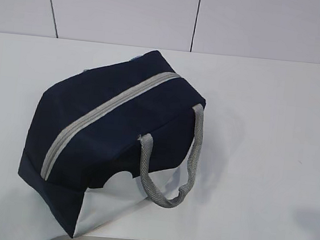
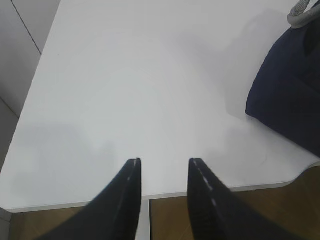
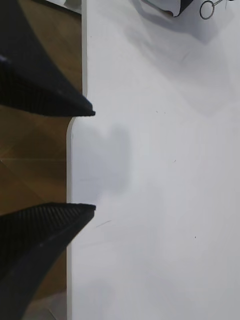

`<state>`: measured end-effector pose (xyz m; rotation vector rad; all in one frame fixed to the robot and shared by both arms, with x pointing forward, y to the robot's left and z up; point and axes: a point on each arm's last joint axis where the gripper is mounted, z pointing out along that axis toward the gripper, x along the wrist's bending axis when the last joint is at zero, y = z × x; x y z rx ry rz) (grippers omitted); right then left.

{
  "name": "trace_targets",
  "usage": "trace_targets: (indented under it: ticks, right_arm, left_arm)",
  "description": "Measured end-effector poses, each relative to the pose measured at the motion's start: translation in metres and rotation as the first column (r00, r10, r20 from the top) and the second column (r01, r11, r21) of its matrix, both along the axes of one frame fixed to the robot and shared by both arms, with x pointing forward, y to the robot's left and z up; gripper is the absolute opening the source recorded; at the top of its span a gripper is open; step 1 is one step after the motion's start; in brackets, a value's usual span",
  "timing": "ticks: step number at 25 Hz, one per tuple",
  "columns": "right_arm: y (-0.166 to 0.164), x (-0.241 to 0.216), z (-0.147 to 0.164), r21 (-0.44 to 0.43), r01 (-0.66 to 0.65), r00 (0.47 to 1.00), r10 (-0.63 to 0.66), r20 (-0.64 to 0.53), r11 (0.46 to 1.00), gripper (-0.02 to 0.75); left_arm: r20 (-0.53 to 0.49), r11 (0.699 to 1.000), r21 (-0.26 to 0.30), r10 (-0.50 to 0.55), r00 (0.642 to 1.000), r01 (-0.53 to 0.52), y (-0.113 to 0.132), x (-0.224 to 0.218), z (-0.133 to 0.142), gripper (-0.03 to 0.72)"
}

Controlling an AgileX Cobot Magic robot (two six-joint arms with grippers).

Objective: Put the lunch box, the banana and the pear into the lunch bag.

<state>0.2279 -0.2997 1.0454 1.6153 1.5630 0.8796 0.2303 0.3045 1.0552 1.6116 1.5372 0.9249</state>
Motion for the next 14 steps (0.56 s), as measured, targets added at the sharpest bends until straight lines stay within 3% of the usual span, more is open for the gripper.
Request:
trace_targets:
  ticks: [14]
  right_arm:
    - [0.0001,0.0000,0.0000,0.001,-0.001,1.000,0.001,0.000,1.000,0.434]
  left_arm:
    - [0.000,1.000,0.000,0.000,1.000,0.000,0.0000,0.0000,0.0000,0.238]
